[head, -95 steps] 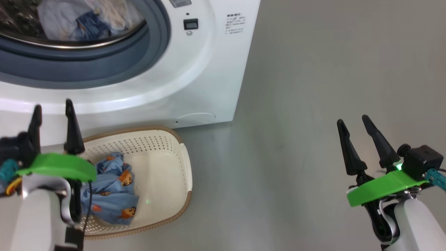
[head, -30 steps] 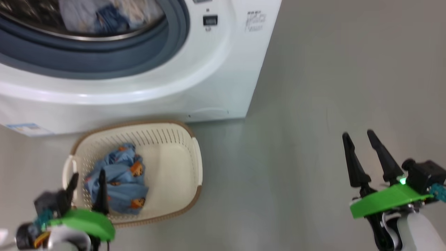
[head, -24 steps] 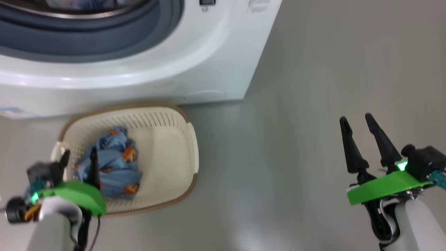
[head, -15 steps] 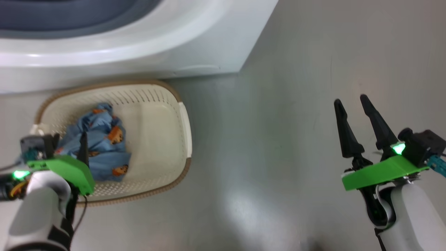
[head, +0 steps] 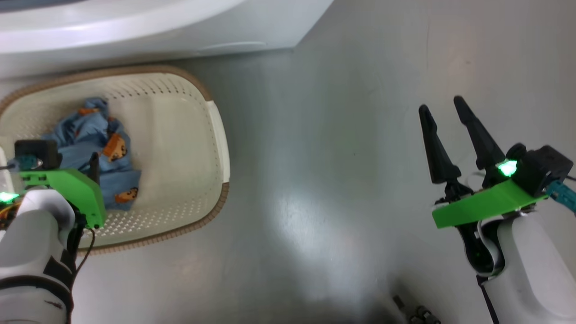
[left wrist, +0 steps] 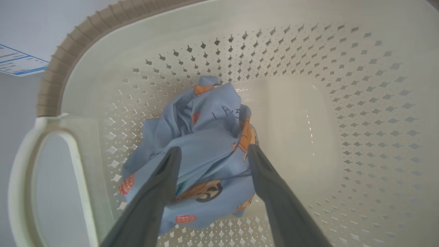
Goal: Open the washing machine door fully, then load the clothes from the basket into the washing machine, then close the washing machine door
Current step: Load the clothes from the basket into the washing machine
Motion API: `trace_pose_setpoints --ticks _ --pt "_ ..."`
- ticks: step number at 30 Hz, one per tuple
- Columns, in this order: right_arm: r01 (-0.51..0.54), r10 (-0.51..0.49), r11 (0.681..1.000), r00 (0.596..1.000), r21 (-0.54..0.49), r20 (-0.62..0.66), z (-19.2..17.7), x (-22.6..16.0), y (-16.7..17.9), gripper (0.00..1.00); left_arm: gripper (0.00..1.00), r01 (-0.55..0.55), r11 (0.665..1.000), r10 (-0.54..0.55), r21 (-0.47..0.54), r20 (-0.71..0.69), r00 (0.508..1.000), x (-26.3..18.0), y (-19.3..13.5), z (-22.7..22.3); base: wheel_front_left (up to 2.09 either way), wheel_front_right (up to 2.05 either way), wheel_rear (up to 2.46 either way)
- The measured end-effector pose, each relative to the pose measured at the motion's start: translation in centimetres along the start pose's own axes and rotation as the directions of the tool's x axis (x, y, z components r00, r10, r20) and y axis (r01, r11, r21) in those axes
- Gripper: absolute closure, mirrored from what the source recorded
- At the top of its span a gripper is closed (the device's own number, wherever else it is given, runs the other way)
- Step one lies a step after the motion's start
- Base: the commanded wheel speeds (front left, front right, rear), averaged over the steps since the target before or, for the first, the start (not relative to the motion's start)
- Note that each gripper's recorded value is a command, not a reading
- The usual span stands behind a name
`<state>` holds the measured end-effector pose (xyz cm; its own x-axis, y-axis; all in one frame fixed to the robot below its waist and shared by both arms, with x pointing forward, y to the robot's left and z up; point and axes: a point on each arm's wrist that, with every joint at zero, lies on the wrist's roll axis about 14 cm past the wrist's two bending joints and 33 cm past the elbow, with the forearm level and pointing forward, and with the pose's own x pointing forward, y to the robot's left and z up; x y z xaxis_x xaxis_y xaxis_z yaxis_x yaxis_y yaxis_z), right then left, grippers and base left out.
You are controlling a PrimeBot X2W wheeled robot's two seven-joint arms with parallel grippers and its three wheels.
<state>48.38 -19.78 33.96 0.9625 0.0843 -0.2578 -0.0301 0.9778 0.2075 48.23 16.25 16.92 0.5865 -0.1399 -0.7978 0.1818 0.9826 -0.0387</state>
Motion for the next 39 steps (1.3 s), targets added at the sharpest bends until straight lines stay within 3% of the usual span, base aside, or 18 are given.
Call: trace_pose_setpoints --ticks 9,26,27,28,29,30,39 --pt "-0.017 0.017 1.0 1.0 -0.003 -0.025 -1.4 1.1 0.2 0.0 0.0 0.013 0.997 -0.004 0.076 -0.108 0.994 2.0 0.3 -2.1 0.0 0.0 0.0" --pt "-0.009 0.009 1.0 0.998 0.0 -0.057 -3.2 1.7 -0.5 0.0 0.0 0.039 0.983 -0.006 0.181 -0.181 0.983 5.1 -0.4 -3.1 0.0 0.0 0.0" --pt "-0.007 0.007 1.0 0.998 0.003 -0.058 -3.2 1.7 -0.5 0.0 0.18 0.041 0.982 -0.007 0.183 -0.181 0.983 5.3 -0.5 -3.0 0.0 0.0 0.0" --pt "-0.007 0.007 1.0 0.998 0.003 -0.058 -3.2 1.7 -0.5 0.0 0.18 0.041 0.982 -0.007 0.183 -0.181 0.983 5.3 -0.5 -3.0 0.0 0.0 0.0" --pt "-0.004 0.005 1.0 0.998 0.005 -0.06 -3.3 1.7 -0.6 0.0 0.64 0.044 0.981 -0.01 0.187 -0.178 0.984 5.5 -0.6 -2.8 0.0 0.0 0.0" --pt "-0.004 0.004 1.0 0.998 0.005 -0.061 -3.3 1.7 -0.6 0.0 1.0 0.045 0.981 -0.011 0.188 -0.178 0.984 5.6 -0.6 -2.8 0.0 0.0 0.0" --pt "0.002 -0.001 1.0 0.998 0.003 -0.057 -3.2 1.7 -0.8 0.0 1.0 0.033 0.984 -0.001 0.173 -0.182 0.983 5.7 -0.6 -2.9 0.0 0.0 0.0"
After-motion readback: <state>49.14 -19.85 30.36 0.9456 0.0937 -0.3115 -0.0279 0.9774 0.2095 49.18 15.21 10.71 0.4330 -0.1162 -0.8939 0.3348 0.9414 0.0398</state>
